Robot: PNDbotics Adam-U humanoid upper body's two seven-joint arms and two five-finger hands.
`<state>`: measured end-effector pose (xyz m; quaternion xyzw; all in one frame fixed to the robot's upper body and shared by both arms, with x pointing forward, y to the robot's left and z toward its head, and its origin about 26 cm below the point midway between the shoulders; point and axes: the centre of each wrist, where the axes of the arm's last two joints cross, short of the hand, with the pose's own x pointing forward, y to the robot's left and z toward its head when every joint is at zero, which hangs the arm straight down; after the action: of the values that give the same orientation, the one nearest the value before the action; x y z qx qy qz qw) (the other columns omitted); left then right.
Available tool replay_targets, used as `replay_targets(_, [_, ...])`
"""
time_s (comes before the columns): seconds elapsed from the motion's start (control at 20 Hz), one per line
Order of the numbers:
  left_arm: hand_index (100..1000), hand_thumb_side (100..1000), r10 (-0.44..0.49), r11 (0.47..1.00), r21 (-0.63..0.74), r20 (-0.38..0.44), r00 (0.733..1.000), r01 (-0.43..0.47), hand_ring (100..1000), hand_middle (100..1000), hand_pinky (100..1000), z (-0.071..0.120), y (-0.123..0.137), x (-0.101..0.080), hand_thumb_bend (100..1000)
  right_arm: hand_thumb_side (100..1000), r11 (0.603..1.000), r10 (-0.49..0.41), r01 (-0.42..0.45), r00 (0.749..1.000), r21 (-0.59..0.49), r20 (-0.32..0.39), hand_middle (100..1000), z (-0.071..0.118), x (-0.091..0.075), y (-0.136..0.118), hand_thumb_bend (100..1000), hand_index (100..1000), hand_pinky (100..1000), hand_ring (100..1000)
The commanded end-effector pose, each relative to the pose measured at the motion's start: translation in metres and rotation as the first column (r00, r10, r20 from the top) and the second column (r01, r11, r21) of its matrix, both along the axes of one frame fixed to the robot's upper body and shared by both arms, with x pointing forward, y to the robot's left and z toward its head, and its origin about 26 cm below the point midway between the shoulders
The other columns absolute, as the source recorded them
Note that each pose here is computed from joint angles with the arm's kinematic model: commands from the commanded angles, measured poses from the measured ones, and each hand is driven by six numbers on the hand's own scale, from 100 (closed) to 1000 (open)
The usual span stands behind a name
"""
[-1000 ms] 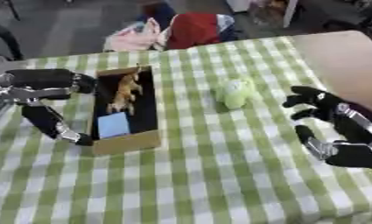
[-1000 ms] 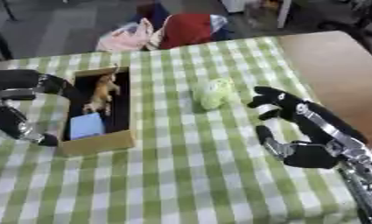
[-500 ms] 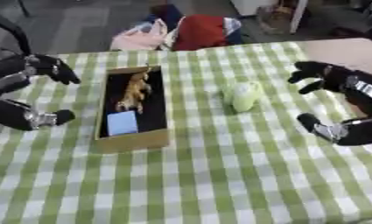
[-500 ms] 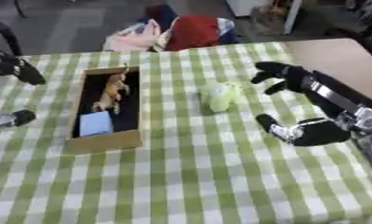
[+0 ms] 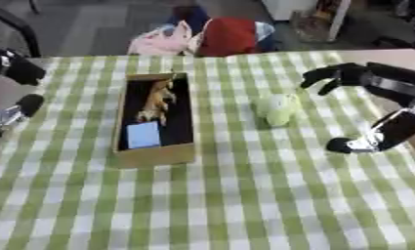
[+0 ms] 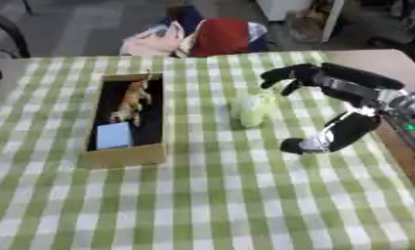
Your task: Pick up objects on the table and place them in the box.
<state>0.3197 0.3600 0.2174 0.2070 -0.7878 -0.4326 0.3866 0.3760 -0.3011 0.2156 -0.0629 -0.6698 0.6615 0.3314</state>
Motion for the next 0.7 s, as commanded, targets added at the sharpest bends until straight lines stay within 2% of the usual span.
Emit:
replay_targets(0.05, [755,595,0.016,0.999,-0.051,0.039,0.999,-0.014,644,633,685,0.010,0.001,-0.004,271,402,0.995,-0.030,0.033,0.999,-0.094,0.034,874,0.007,0.014,-0.015,518,1000,808,958])
replay_targets(0.35, [751,607,0.009,0.994,-0.113,0.026,1.000,-0.006,638,626,680,0.006,-0.005,-0.004,257,394,0.989,-0.108,0.113,0.993,-0.099,0.056,863,-0.013,0.042,-0.028,523,1000,799,951])
replay_targets(0.7, [749,617,-0.008,0.989,-0.148,0.004,1.000,0.009,633,622,676,-0.001,-0.010,-0.003,248,381,0.980,-0.184,0.189,0.980,-0.058,0.070,857,-0.028,0.064,-0.031,519,1000,796,949])
